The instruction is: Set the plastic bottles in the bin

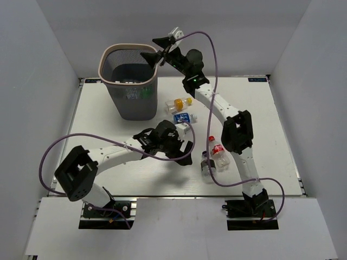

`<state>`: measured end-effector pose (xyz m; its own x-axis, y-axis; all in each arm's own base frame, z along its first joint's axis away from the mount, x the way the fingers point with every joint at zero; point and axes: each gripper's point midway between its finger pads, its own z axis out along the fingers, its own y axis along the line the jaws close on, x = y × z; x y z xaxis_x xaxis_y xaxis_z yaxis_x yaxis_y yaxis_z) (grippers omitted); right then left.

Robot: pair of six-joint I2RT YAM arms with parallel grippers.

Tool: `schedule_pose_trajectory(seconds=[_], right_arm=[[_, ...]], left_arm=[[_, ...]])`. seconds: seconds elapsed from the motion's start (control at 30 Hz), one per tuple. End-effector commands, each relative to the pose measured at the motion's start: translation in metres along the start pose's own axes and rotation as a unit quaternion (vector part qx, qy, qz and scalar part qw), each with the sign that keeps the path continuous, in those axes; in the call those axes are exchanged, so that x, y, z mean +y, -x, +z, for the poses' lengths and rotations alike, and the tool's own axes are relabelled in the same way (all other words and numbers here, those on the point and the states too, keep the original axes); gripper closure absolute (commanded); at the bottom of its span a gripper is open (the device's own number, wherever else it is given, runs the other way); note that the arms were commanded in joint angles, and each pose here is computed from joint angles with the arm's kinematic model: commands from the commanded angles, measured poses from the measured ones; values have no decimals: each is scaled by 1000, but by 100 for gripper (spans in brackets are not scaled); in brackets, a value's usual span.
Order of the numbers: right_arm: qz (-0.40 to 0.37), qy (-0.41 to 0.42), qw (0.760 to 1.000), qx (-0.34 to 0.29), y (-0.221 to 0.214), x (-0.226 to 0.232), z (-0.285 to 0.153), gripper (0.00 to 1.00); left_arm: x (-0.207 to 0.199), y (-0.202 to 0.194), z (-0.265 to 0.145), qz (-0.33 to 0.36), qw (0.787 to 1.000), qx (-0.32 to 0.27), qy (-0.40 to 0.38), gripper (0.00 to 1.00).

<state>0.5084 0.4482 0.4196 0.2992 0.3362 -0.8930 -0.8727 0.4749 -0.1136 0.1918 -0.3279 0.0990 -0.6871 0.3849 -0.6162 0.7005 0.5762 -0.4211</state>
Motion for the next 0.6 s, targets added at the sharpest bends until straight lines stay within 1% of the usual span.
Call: schedule_pose_trajectory(seconds=[0.0, 0.03, 0.07, 0.1, 0.13, 0.17, 0.2, 0.23, 0.27, 0.3, 0.33, 0.37, 0.4, 0.43, 0.47, 0.5, 0.53, 0.57], right_arm=[[-75, -82, 993, -42, 117, -43, -22, 12], [-84, -105, 991, -28, 130, -57, -35, 40], [-61, -145, 987, 39, 112, -73, -54, 66], [-58, -167, 982, 63, 110, -87, -69, 93], [-50, -211, 971, 103, 96, -108, -98, 100], [-27, -228, 960, 162, 81, -107, -125, 100], [-23, -254, 949, 185, 79, -128, -155, 100], [-19, -260, 945, 195, 89, -124, -171, 100], [3, -285, 916, 284, 41, -127, -230, 91], [11, -287, 909, 303, 33, -122, -248, 86], [34, -288, 893, 343, 16, -99, -289, 79], [37, -291, 887, 358, 10, -93, -307, 72], [51, -306, 867, 389, -11, -90, -345, 66], [41, -310, 872, 376, 14, -79, -353, 57], [56, -316, 858, 401, -3, -72, -379, 37], [80, -315, 842, 431, -22, -58, -402, 31], [80, -320, 842, 426, -10, -50, -410, 27], [104, -318, 831, 444, -28, -37, -430, 20]], left_arm=[[-12, 44, 5, -40, 998, -53, 5, 0], [-15, 41, 13, -48, 998, -44, 3, 0], [-14, 42, 16, -81, 996, -42, 11, 0], [-17, 51, 18, -94, 995, -44, 10, 0], [-18, 49, 22, -105, 994, -33, 16, 0], [-16, 42, 29, -136, 990, -14, 25, 0], [-21, 42, 31, -147, 989, -11, 22, 0], [-23, 44, 32, -159, 987, -16, 19, 0], [-30, 48, 37, -177, 984, -23, 10, 0], [-30, 49, 40, -187, 982, -26, 8, 0], [-34, 49, 43, -192, 981, -23, 5, 0], [-37, 56, 44, -198, 980, -24, 4, 0], [-38, 54, 48, -202, 979, -16, 14, 0], [-37, 46, 58, -202, 979, 2, 26, 0], [-42, 49, 60, -200, 980, 6, 24, 0], [-40, 46, 64, -201, 979, 12, 28, 0], [-49, 46, 66, -202, 979, 11, 16, 0], [-57, 49, 71, -199, 980, 6, 6, 0]])
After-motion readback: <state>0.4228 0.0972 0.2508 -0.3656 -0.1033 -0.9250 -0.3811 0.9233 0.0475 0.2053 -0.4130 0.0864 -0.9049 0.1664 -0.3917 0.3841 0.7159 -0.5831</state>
